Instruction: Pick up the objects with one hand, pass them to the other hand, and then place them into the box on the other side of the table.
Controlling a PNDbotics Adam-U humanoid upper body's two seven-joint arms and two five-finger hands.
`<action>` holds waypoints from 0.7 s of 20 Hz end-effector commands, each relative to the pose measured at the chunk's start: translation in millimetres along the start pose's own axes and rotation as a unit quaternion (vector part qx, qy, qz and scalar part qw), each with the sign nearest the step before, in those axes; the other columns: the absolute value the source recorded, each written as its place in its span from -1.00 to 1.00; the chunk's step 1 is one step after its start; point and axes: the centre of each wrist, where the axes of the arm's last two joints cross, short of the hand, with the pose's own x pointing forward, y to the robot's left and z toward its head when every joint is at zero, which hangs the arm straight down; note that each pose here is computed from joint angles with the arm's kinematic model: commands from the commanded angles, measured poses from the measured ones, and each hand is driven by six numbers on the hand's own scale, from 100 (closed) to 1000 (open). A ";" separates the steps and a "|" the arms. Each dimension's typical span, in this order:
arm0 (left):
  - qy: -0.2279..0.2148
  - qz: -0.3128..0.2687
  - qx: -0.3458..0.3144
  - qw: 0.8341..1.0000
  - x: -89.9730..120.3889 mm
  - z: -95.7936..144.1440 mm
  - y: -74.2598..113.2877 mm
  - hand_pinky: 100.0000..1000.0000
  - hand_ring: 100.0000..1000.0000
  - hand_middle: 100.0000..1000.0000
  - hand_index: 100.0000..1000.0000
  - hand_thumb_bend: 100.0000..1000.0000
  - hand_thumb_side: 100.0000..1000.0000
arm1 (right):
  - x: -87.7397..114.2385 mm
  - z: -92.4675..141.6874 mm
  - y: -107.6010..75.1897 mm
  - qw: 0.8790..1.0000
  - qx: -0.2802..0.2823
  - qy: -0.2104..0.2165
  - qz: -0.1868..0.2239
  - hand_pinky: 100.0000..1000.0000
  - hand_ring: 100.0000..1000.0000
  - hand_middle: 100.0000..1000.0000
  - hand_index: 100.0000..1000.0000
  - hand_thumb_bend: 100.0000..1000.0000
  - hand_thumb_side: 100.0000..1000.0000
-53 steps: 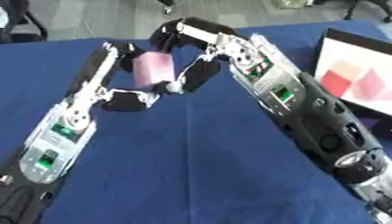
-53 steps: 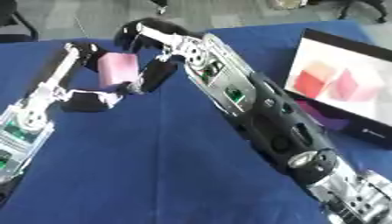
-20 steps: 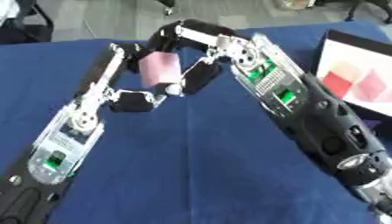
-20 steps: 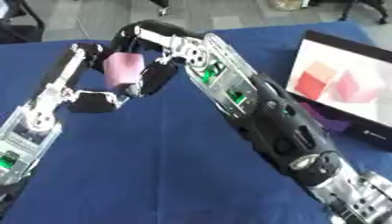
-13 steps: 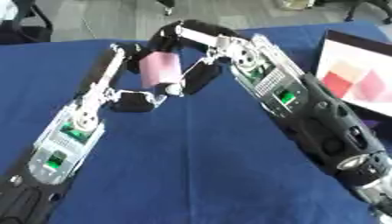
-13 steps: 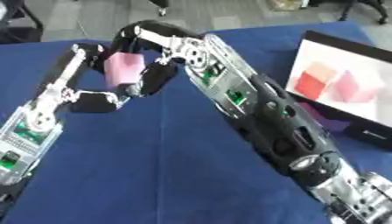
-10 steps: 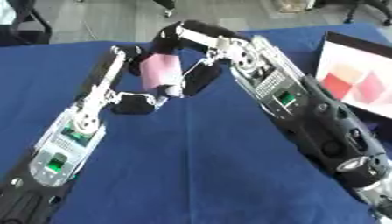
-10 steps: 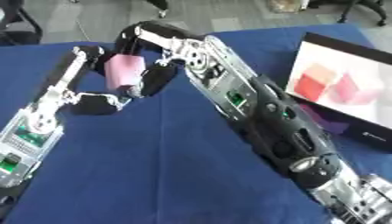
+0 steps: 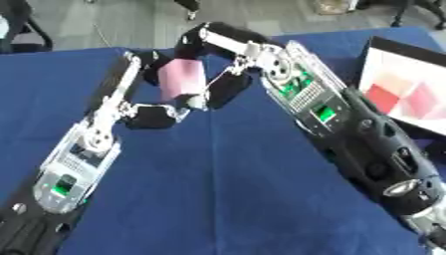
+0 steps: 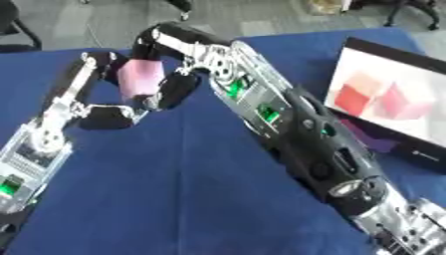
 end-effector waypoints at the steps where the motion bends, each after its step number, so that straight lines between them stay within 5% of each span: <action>1: -0.040 0.018 0.011 0.999 22.9 -3.3 2.4 0.19 -0.03 -0.33 -0.07 -1.00 -1.00 | 5.7 -1.2 -2.3 1.000 -0.008 -0.006 0.010 0.70 0.45 0.14 0.26 -0.49 -1.00; 13: -0.039 0.022 0.011 0.999 24.1 -3.6 1.2 0.24 0.01 -0.26 0.01 -1.00 -1.00 | 5.4 -1.2 -2.3 1.000 -0.005 -0.009 0.003 0.70 0.43 0.09 0.16 -0.77 -1.00; 14: -0.038 0.021 0.011 0.999 23.8 -3.5 1.2 0.28 0.04 -0.21 0.06 -0.85 -1.00 | 5.4 -1.1 -2.3 1.000 -0.003 -0.009 0.003 0.70 0.43 0.08 0.16 -0.79 -1.00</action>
